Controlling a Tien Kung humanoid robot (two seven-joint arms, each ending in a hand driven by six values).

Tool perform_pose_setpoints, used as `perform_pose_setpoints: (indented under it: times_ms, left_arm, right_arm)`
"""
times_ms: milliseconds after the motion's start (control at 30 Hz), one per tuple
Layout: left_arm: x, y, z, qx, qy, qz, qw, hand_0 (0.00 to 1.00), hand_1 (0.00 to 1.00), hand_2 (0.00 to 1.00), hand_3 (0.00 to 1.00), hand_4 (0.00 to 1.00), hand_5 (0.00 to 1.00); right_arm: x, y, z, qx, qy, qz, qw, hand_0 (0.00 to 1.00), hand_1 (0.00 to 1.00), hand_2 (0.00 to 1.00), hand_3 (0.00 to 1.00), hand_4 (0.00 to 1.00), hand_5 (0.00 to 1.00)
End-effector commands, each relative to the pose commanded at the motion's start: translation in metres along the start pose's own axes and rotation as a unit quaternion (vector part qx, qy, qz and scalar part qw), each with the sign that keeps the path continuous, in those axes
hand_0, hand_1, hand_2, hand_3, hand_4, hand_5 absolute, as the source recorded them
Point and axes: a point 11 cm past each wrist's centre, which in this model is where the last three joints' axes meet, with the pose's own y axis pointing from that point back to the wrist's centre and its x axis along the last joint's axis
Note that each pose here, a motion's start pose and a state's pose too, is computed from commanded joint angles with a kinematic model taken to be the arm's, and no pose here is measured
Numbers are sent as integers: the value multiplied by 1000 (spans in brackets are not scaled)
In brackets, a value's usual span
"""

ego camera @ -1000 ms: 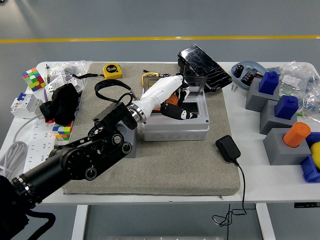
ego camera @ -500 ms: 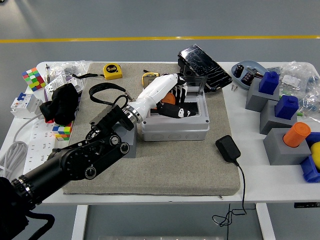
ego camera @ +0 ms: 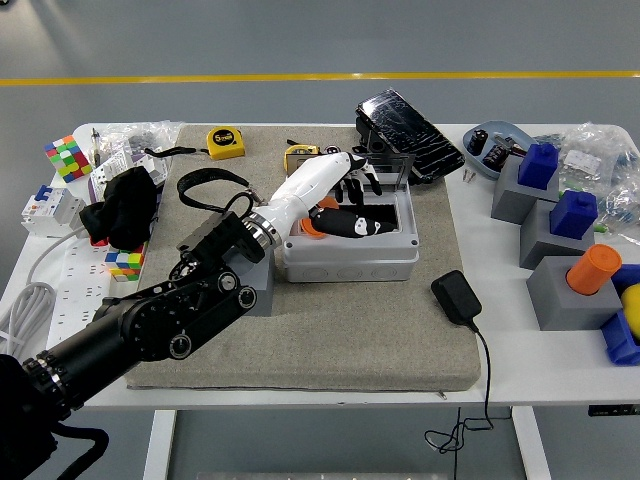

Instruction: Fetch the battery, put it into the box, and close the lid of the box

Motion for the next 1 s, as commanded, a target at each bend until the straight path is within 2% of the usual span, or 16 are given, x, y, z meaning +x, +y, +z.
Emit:
perform_pose_setpoints:
  times_ms: [133,367,400,433,533,600,633,700,867,1000]
  left_arm:
    - [0,1,8,-9,9,4,1000,282,373,377,475,998,362]
    - [7,5,34,-33,14,24,999,287,380,395,472,998,379]
    - [9,7,36,-33,17,29,999,287,380,395,472,998,379]
    - [11,8,38,-34,20,33,999,365,454,459,478,998,411]
    - [15,15,38,-24,32,43,998,365,454,459,478,998,411]
    - [15,19,36,-14,39,45,998,365,454,459,478,998,411]
    - [15,21,34,-8,43,45,998,414,507,498,498,998,427]
    - [16,27,27,2,44,47,998,414,507,498,498,998,427]
    - [24,48,-9,53,32,52,997,432,521,501,505,998,433]
    - [31,59,-24,74,25,56,995,432,521,501,505,998,433]
  right_arm:
    - [0,0,1,-1,-1,0,1000,642,663,672,576,972,580]
    - [-1,0,1,-1,-5,-1,1000,642,663,672,576,972,579]
    - [-2,0,2,-1,-5,-1,1000,642,663,672,576,972,579]
    - [-2,0,2,-1,-5,-1,1000,642,663,672,576,972,579]
    - [-2,-1,3,-1,-6,-2,1000,642,663,672,576,972,579]
    - [-1,-1,4,-2,-7,-1,1000,642,663,672,576,972,579]
    - [-1,-1,4,-2,-7,-1,1000,641,663,672,576,972,579]
    - [-1,-1,4,-2,-8,-1,1000,641,663,672,576,972,579]
    - [-1,-1,5,-2,-9,-1,1000,643,663,672,576,972,579]
    - [-1,-1,4,-1,-9,-1,1000,643,663,672,576,972,579]
